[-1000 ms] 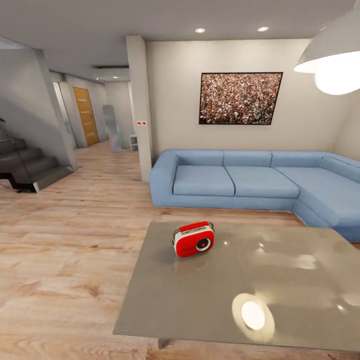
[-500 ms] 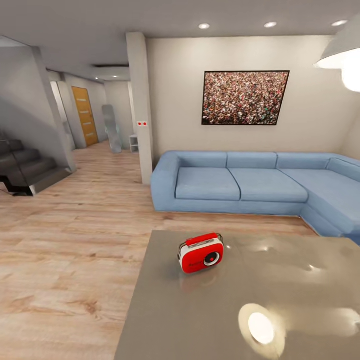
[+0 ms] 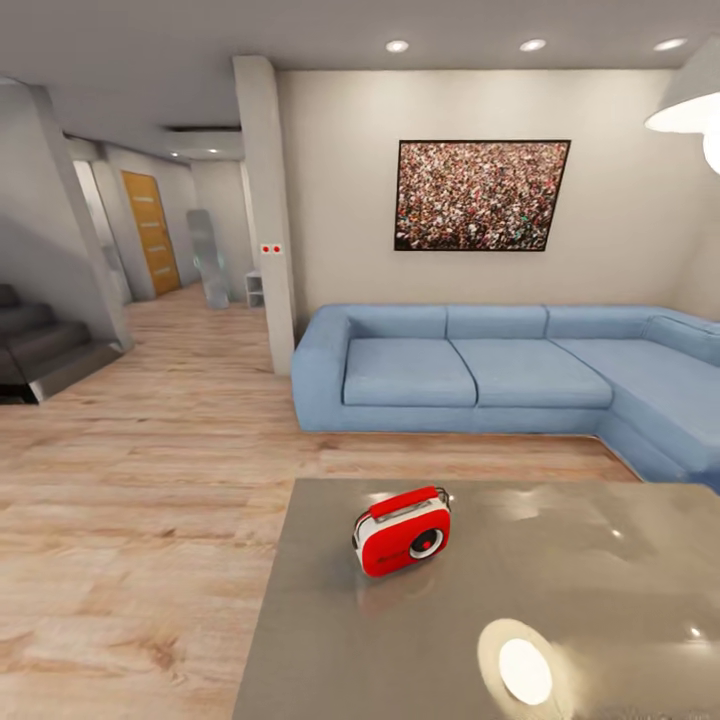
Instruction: Turn on the radio receiver that's on the table in the living room.
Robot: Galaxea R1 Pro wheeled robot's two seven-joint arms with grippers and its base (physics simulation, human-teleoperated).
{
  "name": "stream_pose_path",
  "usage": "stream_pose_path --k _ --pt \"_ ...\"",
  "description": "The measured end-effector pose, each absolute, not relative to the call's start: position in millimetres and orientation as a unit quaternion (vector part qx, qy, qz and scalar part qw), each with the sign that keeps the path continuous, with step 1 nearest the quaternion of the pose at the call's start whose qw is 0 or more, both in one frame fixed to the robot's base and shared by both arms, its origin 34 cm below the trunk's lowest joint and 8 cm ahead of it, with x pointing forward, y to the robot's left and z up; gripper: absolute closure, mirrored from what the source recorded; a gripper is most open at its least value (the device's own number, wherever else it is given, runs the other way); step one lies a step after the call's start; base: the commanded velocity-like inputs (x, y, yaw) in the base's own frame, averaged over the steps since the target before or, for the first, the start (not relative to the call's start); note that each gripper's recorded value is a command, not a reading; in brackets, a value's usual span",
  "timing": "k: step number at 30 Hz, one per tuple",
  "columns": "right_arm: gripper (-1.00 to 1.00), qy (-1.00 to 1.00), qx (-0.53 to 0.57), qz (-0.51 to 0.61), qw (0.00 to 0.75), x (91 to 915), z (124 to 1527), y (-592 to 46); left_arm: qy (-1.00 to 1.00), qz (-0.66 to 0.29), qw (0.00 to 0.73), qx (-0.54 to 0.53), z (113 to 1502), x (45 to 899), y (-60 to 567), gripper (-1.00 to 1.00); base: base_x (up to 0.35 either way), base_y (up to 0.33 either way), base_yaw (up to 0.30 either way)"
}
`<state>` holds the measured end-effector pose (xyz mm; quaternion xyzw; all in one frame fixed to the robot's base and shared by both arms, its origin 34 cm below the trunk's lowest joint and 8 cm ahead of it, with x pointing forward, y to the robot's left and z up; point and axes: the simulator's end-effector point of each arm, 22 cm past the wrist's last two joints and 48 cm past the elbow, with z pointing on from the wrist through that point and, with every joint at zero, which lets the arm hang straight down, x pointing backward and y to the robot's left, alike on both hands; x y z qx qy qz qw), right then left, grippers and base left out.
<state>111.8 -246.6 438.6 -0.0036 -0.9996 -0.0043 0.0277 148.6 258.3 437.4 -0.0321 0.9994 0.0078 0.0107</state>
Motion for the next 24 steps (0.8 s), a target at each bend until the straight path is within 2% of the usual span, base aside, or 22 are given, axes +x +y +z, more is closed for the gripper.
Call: stream_pose_path --k 12,19,24 --pt "-1.00 -1.000 -0.005 -0.004 0.028 111.6 438.6 -246.6 0.999 0.007 0.011 -0.032 437.3 148.7 257.3 -1.00 0.010 0.001 -0.265" --pt "-1.00 -1.000 -0.004 -0.004 0.028 111.5 438.6 -246.5 0.999 0.007 0.011 -0.032 437.3 148.7 257.1 -1.00 0.028 0.000 -0.063" --pt "-1.00 -1.000 -0.003 -0.004 0.029 111.4 438.6 -246.5 0.999 0.008 0.011 -0.033 437.4 148.7 259.1 -1.00 0.237 0.000 -0.007"
